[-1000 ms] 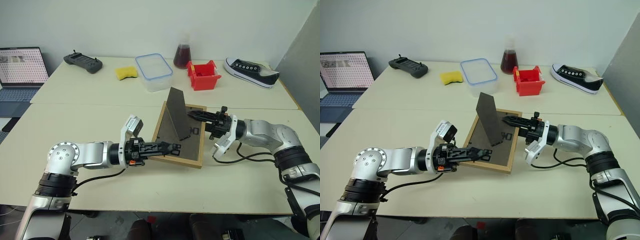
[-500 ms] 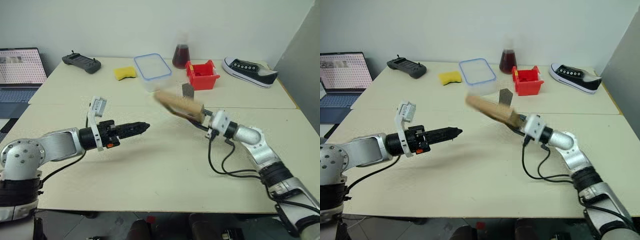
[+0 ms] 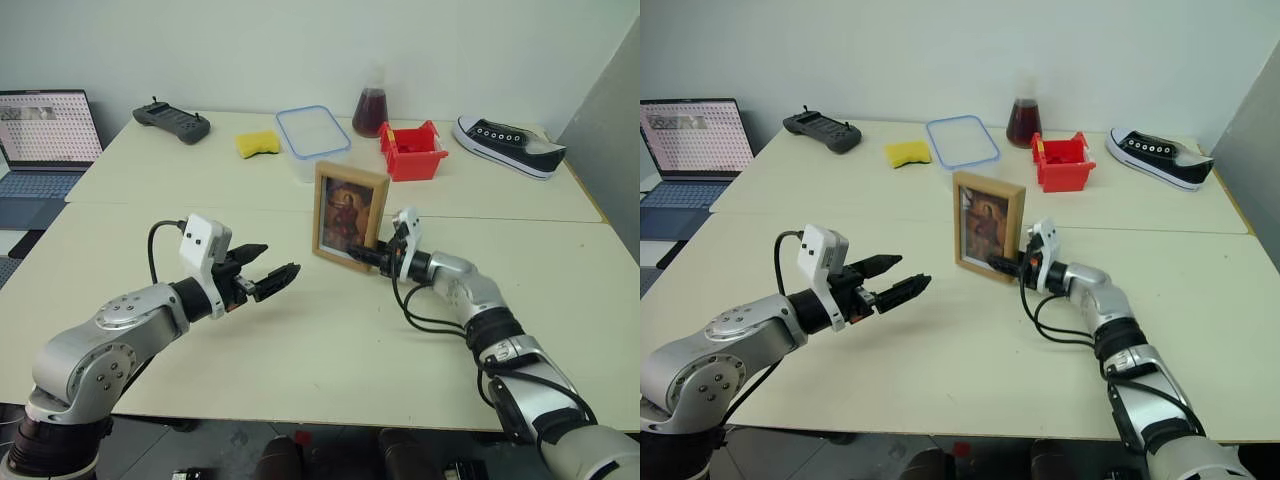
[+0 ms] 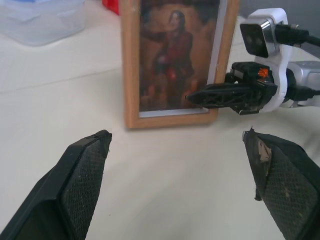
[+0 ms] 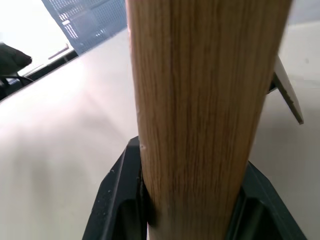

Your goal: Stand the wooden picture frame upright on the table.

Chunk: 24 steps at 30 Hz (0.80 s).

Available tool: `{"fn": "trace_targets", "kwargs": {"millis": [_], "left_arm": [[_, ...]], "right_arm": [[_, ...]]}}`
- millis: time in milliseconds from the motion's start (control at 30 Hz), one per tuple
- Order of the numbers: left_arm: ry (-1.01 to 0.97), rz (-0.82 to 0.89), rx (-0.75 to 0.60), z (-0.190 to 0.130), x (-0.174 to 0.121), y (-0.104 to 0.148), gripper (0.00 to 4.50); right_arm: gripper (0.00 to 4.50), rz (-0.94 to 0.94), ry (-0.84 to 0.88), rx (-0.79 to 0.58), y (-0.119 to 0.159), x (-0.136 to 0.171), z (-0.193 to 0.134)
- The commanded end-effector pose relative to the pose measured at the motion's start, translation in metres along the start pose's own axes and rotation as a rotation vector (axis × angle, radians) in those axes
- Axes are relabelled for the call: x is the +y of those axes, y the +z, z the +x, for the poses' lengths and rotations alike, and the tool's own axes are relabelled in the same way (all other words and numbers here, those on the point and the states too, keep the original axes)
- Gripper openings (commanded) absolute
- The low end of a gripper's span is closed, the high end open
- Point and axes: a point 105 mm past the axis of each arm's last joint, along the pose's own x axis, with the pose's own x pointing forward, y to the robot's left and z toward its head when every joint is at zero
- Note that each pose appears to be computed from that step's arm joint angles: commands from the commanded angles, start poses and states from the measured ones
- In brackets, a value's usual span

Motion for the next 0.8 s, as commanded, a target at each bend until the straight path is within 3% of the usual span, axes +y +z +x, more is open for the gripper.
{"fn": "trace_targets", "kwargs": {"millis": [33,100,300,500,600,800], "left_arm": [[-0.003,0.036,-0.050,-0.003,0.002,0.011,4.50],[-0.004,0.032,-0.041,-0.003,0.004,0.009,4.50],[-0.018,0.040,-0.032,0.000,0.016,0.012,4.50],[-0.007,0.090,0.001,0.002,0.031,0.015,4.50],[0.015,0.132,0.012,0.002,0.045,0.020,4.50],[-0.027,0.189,0.030,0.006,0.059,0.035,4.50]], "right_arm": [[1.32,-0.066,0.033,-0.029,0.005,0.007,-0.002],[1.32,-0.068,0.036,-0.031,0.003,0.010,-0.003],[2.97,-0.073,0.018,-0.039,0.006,0.011,-0.020],[4.37,-0.196,-0.077,0.050,0.010,0.001,-0.078],[4.48,-0.284,-0.141,0.104,0.027,0.003,-0.111],[4.48,-0.278,-0.105,0.054,0.070,0.042,-0.120]]}}
